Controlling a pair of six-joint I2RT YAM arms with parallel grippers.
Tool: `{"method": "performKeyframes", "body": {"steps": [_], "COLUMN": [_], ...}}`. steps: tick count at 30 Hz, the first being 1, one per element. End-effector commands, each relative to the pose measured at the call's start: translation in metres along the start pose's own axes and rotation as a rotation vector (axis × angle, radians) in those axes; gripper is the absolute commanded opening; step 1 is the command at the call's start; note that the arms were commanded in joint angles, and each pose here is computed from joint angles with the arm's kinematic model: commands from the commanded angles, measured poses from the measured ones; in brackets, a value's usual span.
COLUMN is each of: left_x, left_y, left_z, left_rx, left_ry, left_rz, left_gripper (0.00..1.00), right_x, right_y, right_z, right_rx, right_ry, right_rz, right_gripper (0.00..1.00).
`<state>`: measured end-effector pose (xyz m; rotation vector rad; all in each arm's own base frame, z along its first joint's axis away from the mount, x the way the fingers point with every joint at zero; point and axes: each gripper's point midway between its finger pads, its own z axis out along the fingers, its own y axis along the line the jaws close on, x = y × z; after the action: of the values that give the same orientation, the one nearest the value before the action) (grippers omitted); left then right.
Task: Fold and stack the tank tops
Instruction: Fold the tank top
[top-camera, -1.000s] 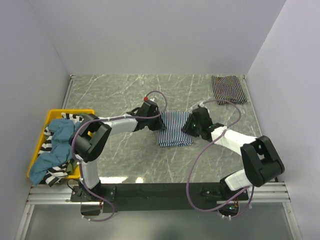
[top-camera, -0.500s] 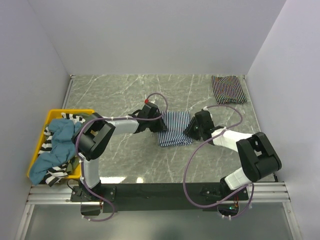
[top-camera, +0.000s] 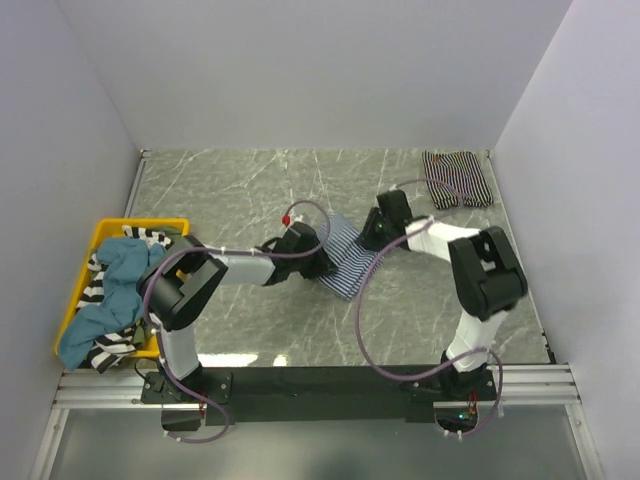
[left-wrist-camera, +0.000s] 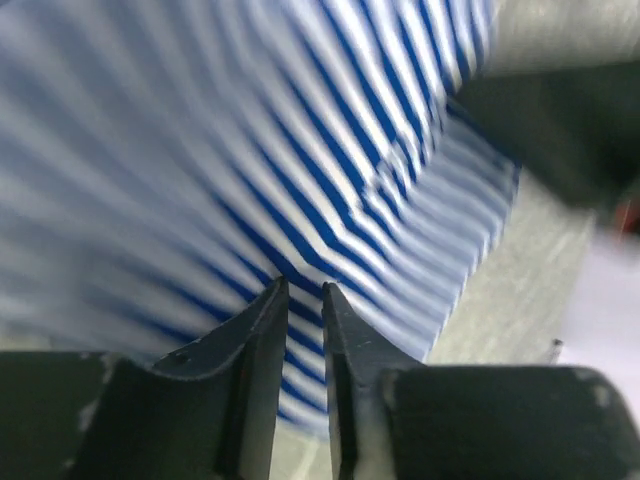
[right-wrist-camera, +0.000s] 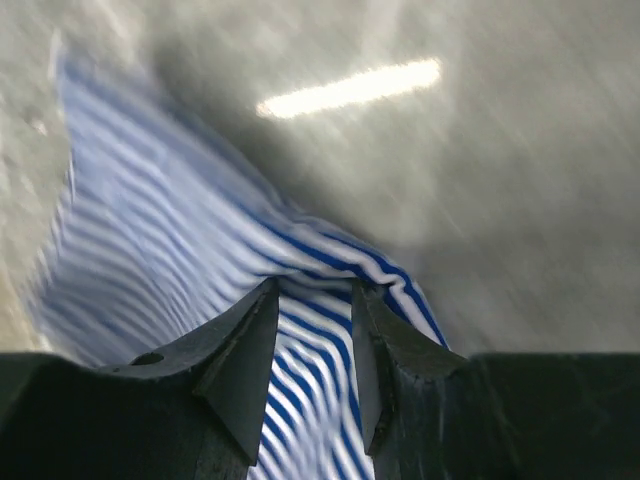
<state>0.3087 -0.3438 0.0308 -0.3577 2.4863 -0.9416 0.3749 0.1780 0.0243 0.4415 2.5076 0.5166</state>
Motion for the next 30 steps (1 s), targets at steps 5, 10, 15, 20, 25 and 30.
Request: {"method": "performKeyframes", "body": {"steps": [5,10,15,20,25,30], "left_x": [0.078,0.072,0.042,-0.006,-0.054,-0.092], "left_y": [-0.030,-0.061,-0.087,-0.099,-0.066,-0.064], "left_z": [-0.017,-0.017,-0.031,-0.058,-0.061,-0.030], "left_rx": [0.017,0.063,0.139,0.111,0.037,-0.036], "left_ry": [0.031,0.019,-0.028,-0.148,-0.161,-0.100], "left_rz": [-0.114,-0.065,-0.008,0.073,0.100,0.297], "left_gripper": [0.32,0.36,0.39,0.41,0.42,0.43], "right_x": [-0.020,-0.042,-0.108,-0.122,-0.038,0.047], "right_y": [0.056,0.076,0.082,0.064,0.016,0.017], "right_z": [0.055,0.048,-0.018,-0.116,-0.142,-0.166], "right_rx": [-0.145,-0.154,-0.107,-0.116,-0.174,-0.304], "right_ry": [0.188,0.132,-0.118,-0.347,-0.321,-0.263], "right_rz": [-0.165,-0.215,-0.195,-0.010,0.155,0.293], "right_gripper": [0.43,0.43,0.48,0.54,0.57,0.57]}}
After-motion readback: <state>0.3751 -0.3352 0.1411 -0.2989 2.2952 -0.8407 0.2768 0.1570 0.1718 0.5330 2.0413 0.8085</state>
